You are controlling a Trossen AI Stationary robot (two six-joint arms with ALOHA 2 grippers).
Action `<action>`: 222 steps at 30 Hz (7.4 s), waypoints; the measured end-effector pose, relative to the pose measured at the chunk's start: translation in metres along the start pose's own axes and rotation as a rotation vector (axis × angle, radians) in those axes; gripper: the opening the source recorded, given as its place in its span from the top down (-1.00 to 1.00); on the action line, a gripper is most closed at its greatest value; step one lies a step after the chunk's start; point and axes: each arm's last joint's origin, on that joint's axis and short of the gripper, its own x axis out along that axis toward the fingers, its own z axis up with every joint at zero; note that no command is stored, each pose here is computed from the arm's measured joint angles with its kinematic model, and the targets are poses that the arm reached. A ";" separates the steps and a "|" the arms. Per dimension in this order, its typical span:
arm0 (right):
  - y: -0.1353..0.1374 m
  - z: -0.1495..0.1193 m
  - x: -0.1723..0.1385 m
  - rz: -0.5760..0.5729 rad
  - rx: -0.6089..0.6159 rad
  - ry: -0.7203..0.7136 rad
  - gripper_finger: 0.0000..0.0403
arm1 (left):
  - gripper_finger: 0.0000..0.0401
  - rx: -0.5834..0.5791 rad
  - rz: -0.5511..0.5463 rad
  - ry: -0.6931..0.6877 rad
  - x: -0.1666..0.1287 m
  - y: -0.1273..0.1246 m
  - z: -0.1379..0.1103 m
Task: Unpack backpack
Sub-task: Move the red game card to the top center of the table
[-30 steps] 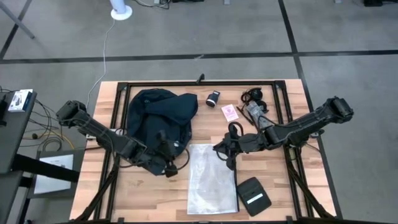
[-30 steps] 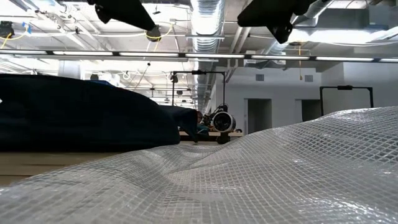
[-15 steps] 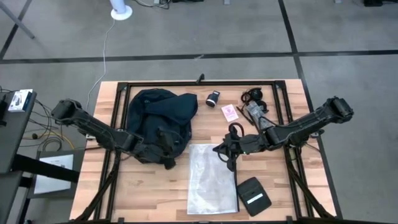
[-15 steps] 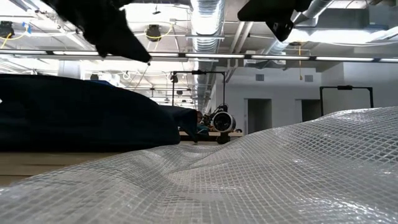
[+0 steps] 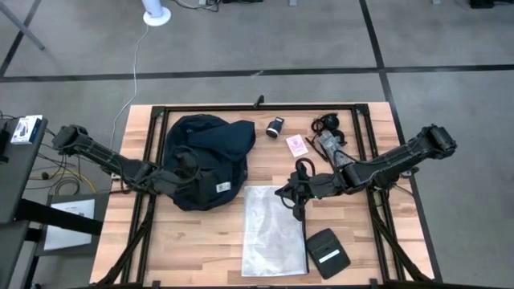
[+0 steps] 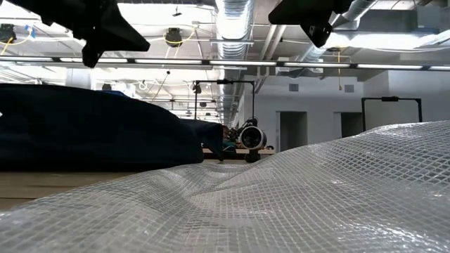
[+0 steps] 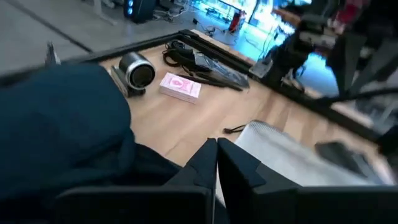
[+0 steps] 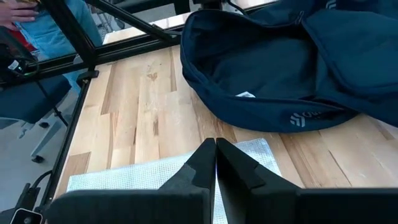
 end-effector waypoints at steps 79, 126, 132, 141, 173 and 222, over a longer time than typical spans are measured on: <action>0.023 -0.017 -0.044 -0.059 0.026 0.345 0.96 | 1.00 0.356 -0.186 0.402 0.075 -0.065 -0.018; 0.009 -0.020 0.023 -0.154 0.221 0.228 0.59 | 0.17 0.409 -0.088 0.340 -0.001 -0.033 0.046; 0.002 -0.019 0.049 -0.156 0.306 0.188 0.24 | 0.17 0.460 -0.069 0.384 -0.011 -0.020 0.042; -0.020 -0.013 0.064 -0.151 0.446 0.236 -0.09 | 0.17 0.438 -0.148 0.335 0.005 -0.022 0.018; -0.190 -0.017 0.030 -0.670 0.638 0.583 -0.87 | 0.17 0.266 -0.076 0.400 0.054 -0.029 -0.018; -0.043 -0.032 0.047 -0.290 0.389 0.534 -0.93 | 0.79 0.262 -0.054 0.240 0.013 0.000 0.037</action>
